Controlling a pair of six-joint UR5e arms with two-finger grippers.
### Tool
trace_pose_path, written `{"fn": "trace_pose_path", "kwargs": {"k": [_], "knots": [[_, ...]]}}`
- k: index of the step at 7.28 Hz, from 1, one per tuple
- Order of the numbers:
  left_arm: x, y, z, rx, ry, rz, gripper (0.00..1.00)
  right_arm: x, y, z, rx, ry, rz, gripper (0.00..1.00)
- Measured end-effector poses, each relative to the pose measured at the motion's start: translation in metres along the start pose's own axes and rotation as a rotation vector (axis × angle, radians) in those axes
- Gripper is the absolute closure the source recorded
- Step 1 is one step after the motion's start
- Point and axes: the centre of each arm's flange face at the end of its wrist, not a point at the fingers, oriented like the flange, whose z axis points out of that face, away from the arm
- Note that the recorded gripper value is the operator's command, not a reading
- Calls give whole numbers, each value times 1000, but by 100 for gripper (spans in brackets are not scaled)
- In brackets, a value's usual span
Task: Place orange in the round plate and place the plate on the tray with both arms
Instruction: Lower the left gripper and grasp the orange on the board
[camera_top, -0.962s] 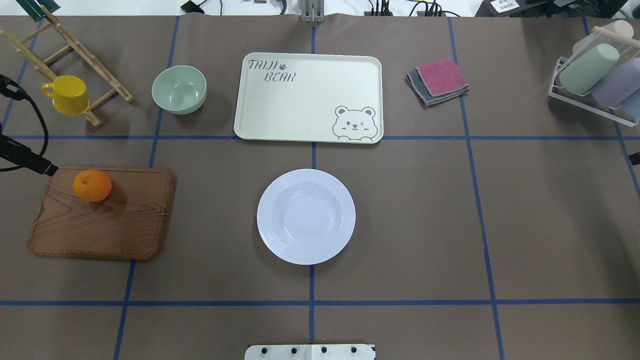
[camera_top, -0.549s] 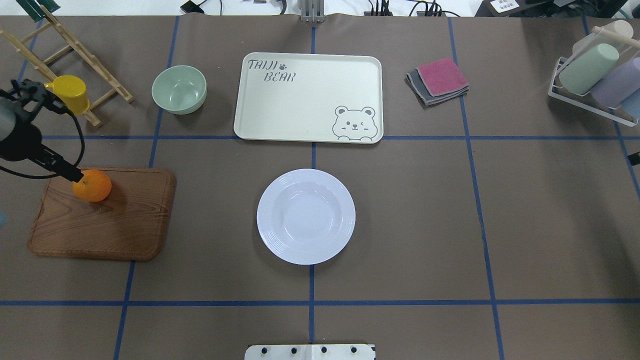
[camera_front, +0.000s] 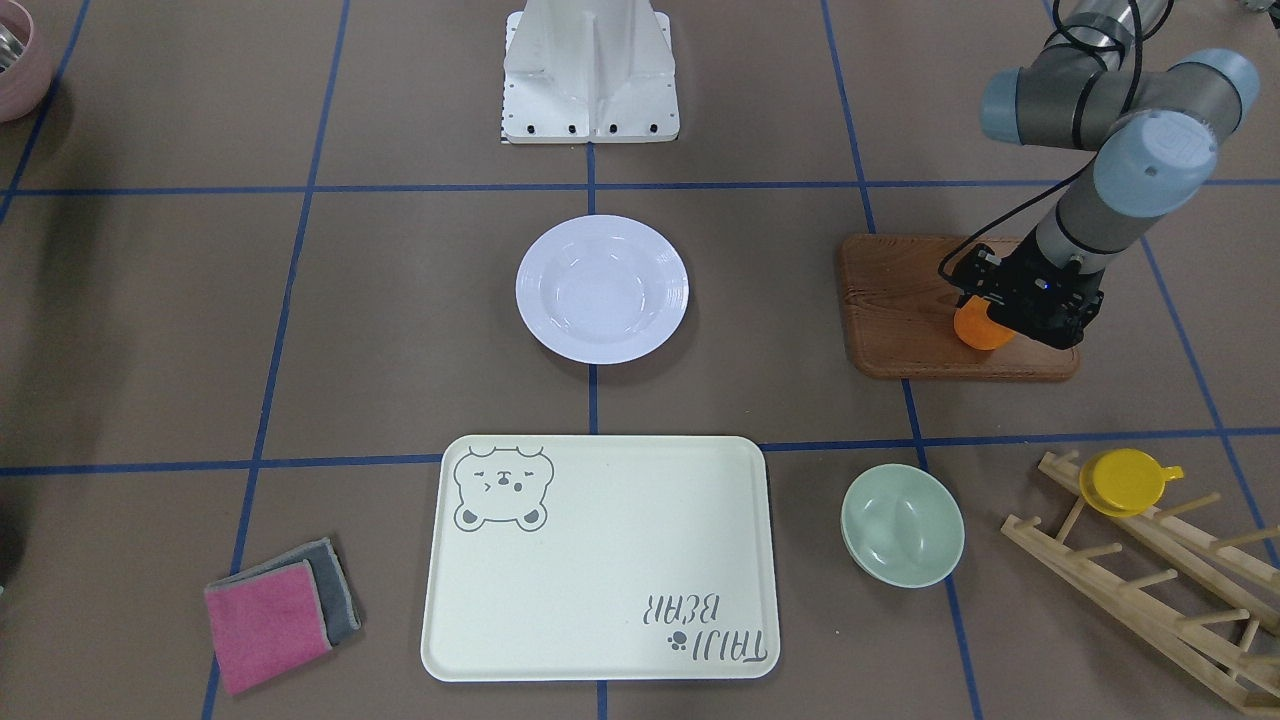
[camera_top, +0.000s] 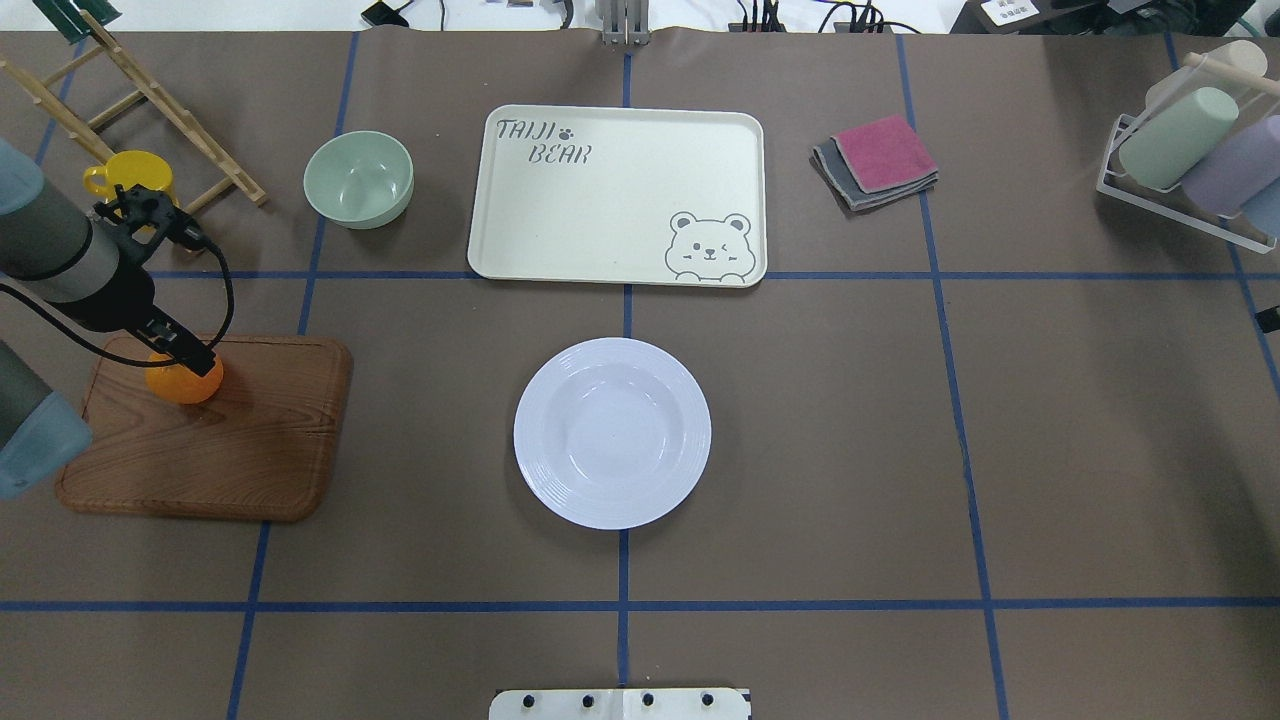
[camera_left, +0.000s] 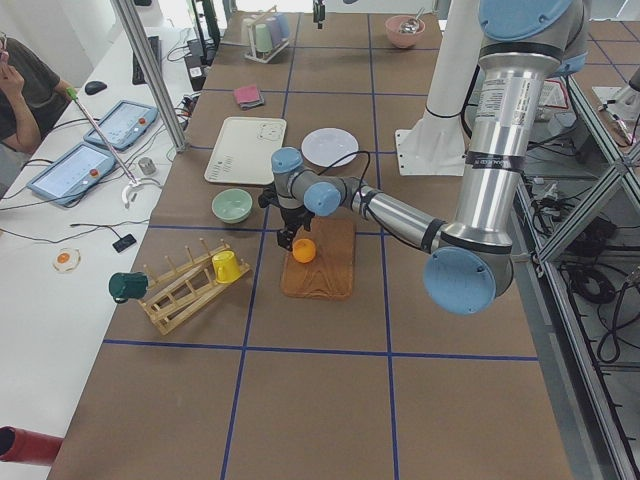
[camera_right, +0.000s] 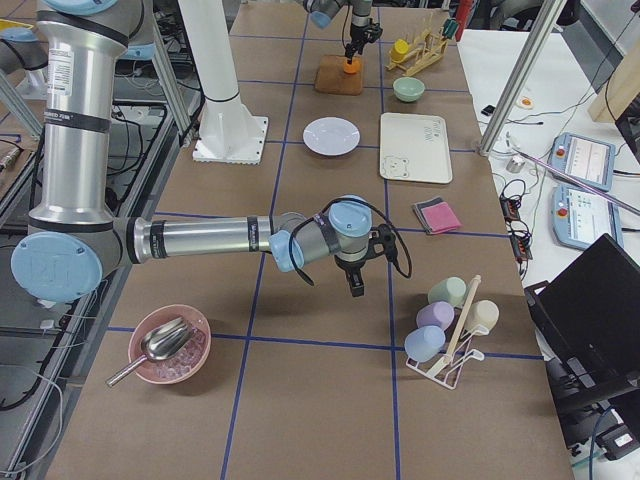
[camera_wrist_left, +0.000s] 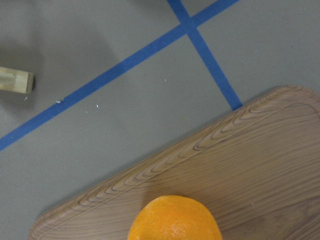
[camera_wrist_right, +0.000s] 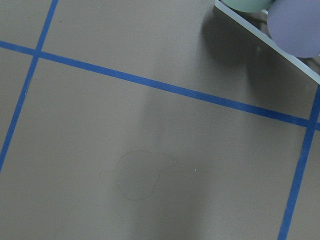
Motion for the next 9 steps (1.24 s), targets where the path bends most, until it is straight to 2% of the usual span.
{"fn": "trace_pose_path", "kwargs": {"k": [6, 7, 8, 9], "knots": [[8, 3, 22, -41, 7, 9, 1, 1, 1, 1, -4, -3, 3, 0], [11, 4, 26, -49, 7, 14, 11, 1, 1, 2, -4, -2, 4, 0], [12, 5, 29, -52, 8, 17, 71, 1, 1, 2, -5, -2, 4, 0], [13, 5, 29, -53, 8, 19, 100, 1, 1, 2, -5, -1, 3, 0]]}}
